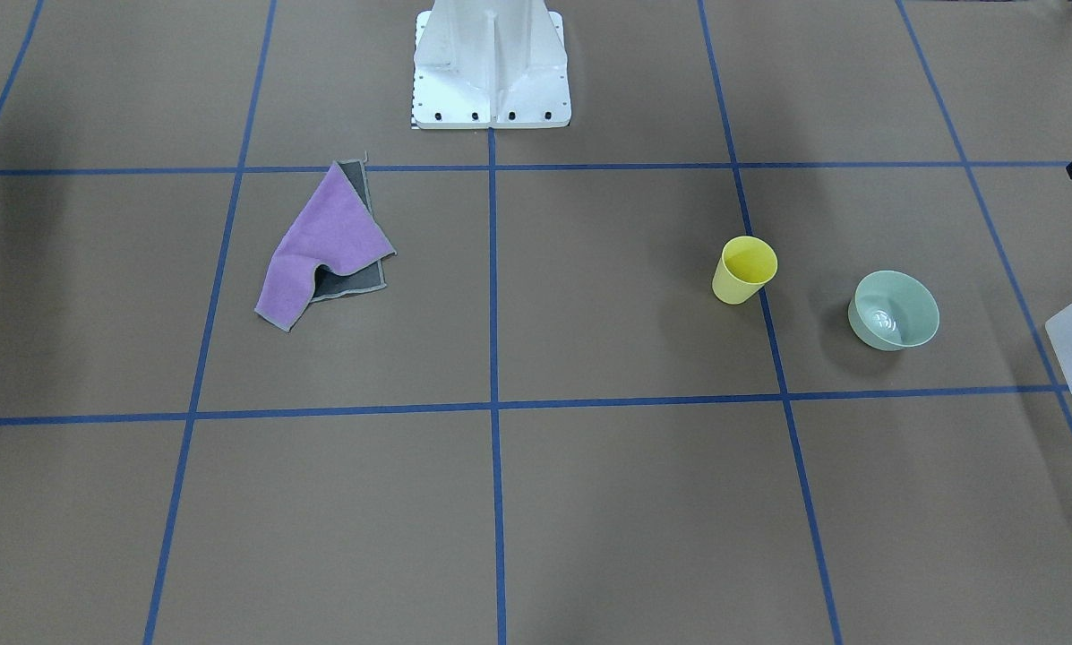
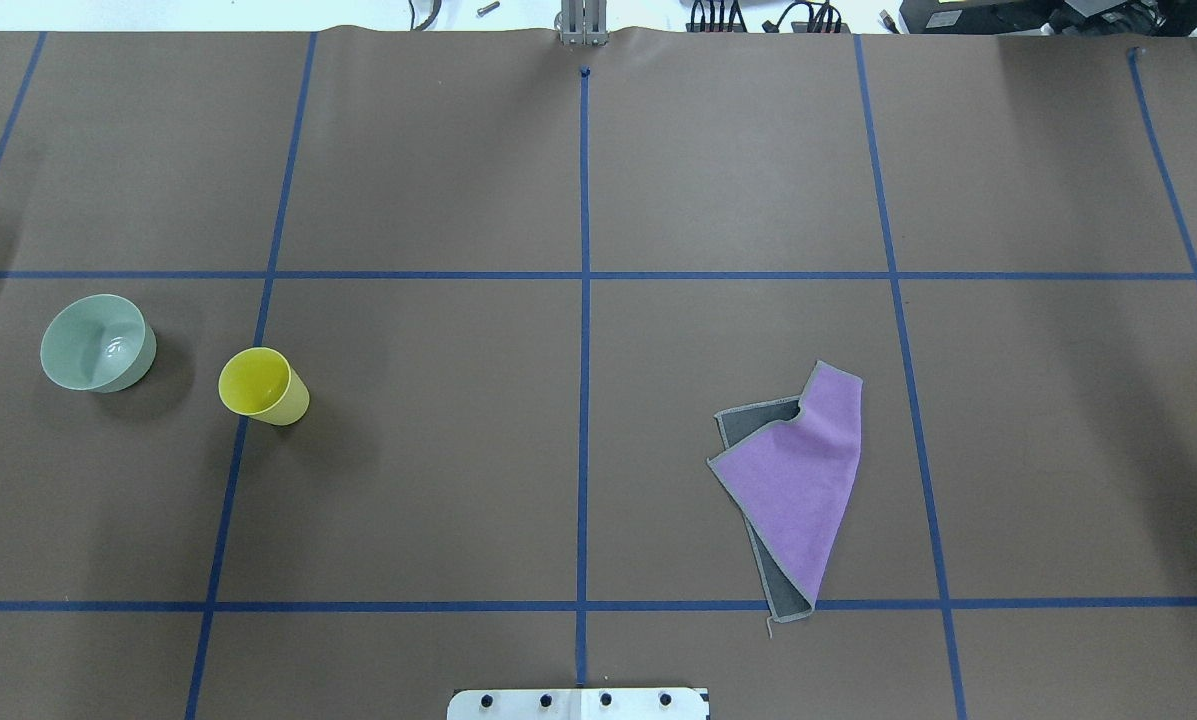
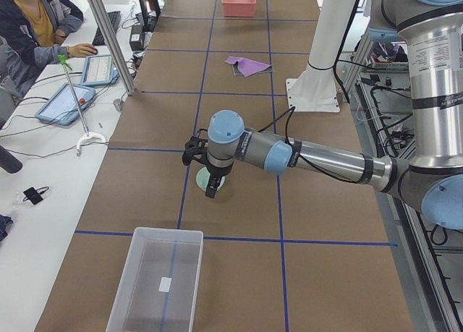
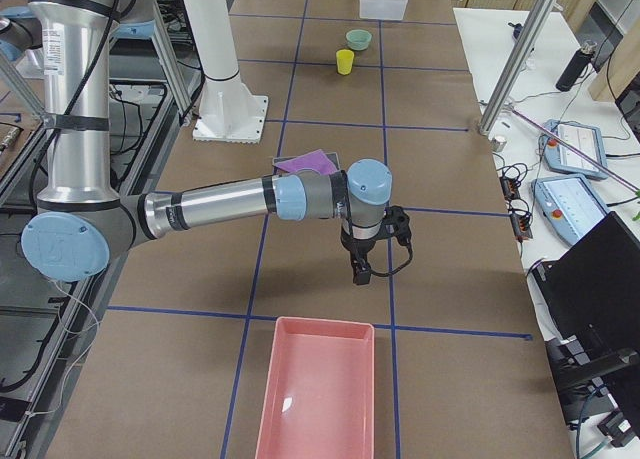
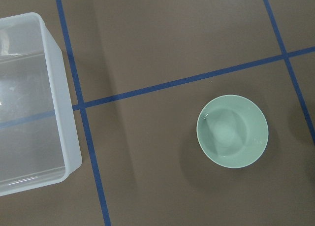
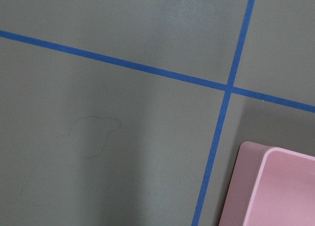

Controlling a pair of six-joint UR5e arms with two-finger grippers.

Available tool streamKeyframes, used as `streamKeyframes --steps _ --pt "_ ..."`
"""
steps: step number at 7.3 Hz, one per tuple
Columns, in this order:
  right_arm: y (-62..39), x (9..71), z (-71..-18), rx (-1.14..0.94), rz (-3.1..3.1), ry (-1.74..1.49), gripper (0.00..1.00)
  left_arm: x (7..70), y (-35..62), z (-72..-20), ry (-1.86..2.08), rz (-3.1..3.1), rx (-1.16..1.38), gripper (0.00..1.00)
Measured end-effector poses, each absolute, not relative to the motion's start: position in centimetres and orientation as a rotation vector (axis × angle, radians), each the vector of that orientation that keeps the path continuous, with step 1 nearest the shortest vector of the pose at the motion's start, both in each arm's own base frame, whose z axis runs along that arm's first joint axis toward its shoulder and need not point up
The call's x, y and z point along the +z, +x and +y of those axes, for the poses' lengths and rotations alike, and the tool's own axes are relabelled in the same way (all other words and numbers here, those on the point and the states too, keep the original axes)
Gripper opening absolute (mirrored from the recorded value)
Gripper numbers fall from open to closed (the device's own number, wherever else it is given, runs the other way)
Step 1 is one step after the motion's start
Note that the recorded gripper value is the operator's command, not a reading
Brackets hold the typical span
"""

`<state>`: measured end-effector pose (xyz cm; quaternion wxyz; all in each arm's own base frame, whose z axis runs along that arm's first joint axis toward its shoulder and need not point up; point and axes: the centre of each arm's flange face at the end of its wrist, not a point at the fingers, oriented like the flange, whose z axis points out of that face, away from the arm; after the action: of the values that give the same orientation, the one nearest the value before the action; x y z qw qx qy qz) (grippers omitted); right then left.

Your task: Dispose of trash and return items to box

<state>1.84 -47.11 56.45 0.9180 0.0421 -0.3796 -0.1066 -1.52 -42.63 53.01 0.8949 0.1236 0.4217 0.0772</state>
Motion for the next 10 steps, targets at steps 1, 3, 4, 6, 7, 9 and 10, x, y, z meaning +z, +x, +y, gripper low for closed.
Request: streamKeyframes --steps 1,3,4,6,7,9,10 --pt "1.8 56.4 -47.1 -0.220 -0.791 0.086 1.00 53.1 -1.5 -42.6 0.252 0.875 0.157 0.98" --pt "1.6 55.7 -47.4 -0.206 -0.806 0.121 1.00 53.4 -1.4 -42.8 0.245 0.876 0.155 0.98" --pt "0.7 54.6 -47.8 -0.160 -0.830 0.145 1.00 53.5 -1.3 -42.9 0.244 0.876 0.154 0.98" --pt "-5.9 51.4 -48.3 -0.066 -0.899 0.171 0.96 53.5 -1.3 -43.0 0.243 0.876 0.153 0.98" --pt "-10.6 49.4 -47.9 -0.032 -0.925 0.181 0.94 53.6 -1.3 -43.0 0.240 0.875 0.151 0.98" --pt "-19.4 44.4 -45.8 0.001 -0.971 0.187 0.92 54.2 -1.3 -42.8 0.229 0.876 0.146 0.98" --pt "-24.2 41.8 -44.1 -0.023 -0.984 0.194 0.92 54.5 -1.3 -42.8 0.222 0.875 0.143 0.98"
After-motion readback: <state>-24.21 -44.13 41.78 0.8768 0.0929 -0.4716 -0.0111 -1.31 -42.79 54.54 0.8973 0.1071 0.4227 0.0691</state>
